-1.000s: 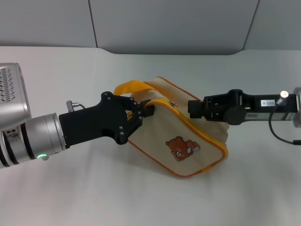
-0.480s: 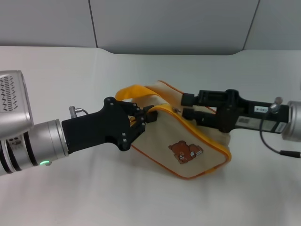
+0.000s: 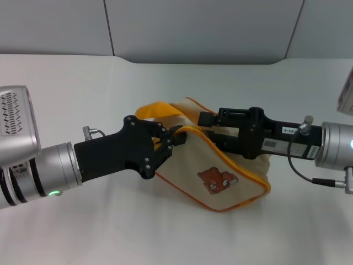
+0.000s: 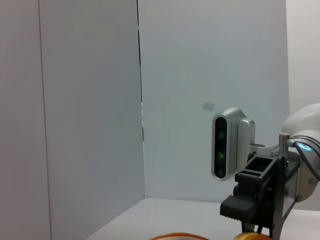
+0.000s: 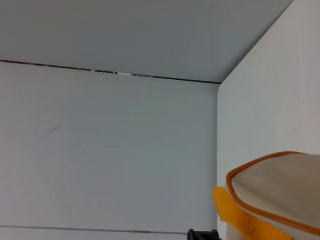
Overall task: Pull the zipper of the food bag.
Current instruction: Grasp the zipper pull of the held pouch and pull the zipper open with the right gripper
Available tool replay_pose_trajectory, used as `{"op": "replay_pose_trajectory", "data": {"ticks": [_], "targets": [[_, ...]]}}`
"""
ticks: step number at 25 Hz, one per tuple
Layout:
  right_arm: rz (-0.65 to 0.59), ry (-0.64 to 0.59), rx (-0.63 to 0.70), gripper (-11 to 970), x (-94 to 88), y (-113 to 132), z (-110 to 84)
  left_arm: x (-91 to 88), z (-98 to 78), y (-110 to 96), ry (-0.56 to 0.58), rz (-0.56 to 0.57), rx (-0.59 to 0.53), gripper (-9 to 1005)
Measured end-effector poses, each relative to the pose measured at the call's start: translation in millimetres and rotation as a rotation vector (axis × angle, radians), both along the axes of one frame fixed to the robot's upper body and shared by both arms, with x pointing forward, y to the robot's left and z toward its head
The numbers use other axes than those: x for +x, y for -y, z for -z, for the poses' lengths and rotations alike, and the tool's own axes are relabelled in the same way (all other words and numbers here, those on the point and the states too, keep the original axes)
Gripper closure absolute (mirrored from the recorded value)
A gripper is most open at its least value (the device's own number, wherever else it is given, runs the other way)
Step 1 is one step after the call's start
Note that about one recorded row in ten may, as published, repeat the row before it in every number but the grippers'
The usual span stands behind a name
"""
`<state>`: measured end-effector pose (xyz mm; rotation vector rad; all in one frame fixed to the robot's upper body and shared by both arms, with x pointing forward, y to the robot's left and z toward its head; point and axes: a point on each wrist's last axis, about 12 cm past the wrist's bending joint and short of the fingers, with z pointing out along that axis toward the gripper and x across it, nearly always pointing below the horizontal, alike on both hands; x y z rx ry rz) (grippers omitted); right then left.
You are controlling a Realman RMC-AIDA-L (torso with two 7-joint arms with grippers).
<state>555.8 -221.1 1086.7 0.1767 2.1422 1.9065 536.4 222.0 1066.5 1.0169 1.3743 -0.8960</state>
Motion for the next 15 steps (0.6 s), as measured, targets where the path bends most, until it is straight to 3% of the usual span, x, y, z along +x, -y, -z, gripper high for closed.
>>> {"op": "replay_pose_trajectory", "data": {"ticks": [15], "targets": [[-0.016, 0.019, 0.02, 486, 2.7, -4.2, -5.6, -1.1, 0.9, -1.8, -0.002, -0.012, -0.006, 944]]}}
